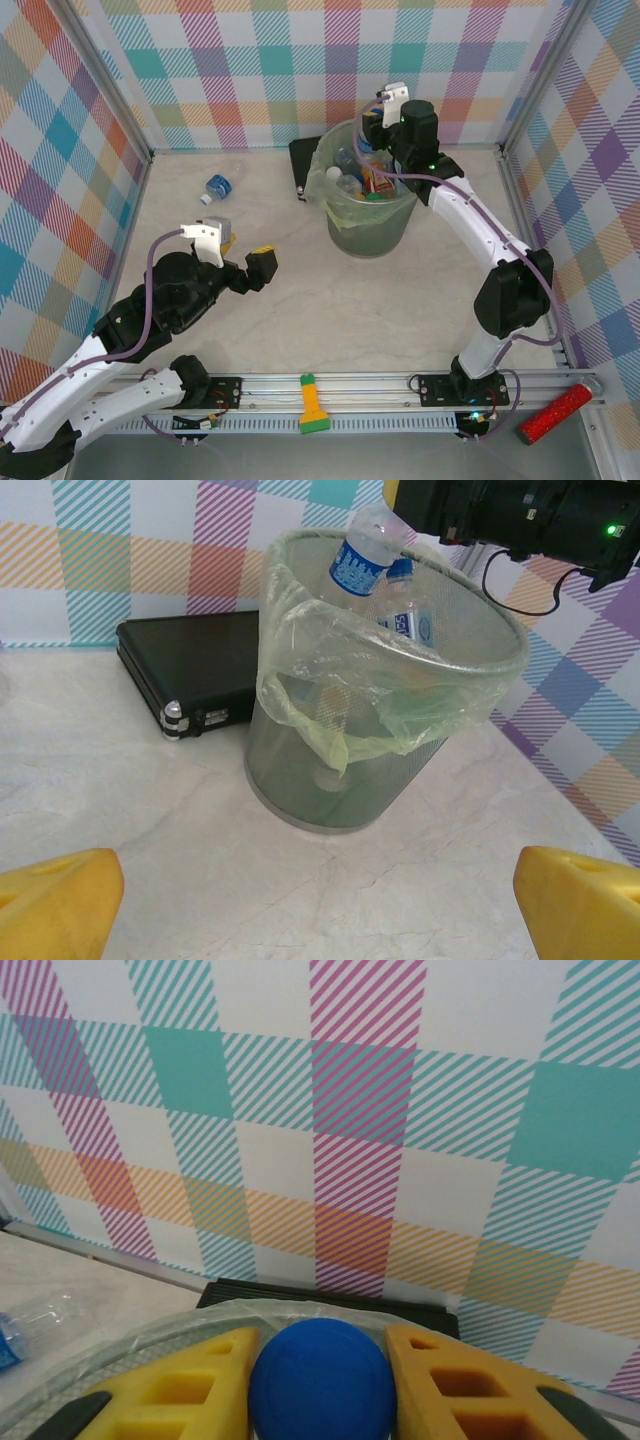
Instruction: Put the plastic bottles in the bin
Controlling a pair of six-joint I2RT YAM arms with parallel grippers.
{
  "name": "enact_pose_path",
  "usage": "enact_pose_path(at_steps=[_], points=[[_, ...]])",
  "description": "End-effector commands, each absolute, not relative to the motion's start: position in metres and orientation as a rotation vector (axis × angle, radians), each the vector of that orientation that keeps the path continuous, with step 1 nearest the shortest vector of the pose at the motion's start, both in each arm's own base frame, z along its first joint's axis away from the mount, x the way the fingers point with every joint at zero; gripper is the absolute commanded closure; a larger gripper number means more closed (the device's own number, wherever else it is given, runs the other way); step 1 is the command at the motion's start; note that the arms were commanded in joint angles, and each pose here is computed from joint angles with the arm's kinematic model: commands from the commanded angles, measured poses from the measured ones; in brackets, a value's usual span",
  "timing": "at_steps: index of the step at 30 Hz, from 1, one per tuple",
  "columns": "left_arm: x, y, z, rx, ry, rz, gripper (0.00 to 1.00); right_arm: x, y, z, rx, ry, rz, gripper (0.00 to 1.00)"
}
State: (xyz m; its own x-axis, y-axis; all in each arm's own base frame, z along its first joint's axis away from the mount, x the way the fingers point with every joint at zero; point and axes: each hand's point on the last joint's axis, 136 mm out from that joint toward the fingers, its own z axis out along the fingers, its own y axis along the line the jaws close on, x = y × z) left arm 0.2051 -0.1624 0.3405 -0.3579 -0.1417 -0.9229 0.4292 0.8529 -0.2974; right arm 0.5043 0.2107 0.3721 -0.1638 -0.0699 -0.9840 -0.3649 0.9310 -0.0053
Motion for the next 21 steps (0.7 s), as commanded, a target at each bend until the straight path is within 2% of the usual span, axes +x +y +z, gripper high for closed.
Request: enact_pose_path(at_steps=[1, 7, 11, 21], points=[[0.202, -0.16, 0.339, 0.205, 1.841, -0.61, 0.0, 0.495, 0.22, 0.393, -0.368, 1.683, 0.325, 0.67], [0.201, -0.157, 0.339, 0.197, 1.838, -0.607, 0.0, 0.518, 0.211, 0.371, -0.451, 1.689, 0.094, 0.67], [0.201, -0.155, 0.34, 0.197, 1.837, -0.603, 0.0, 0.523, 0.206, 0.352, -0.47, 1.716, 0.036, 0.67], [0.202, -0.158, 0.337, 0.202, 1.841, -0.606, 0.0, 0.495, 0.214, 0.314, -0.415, 1.89, 0.261, 0.66]])
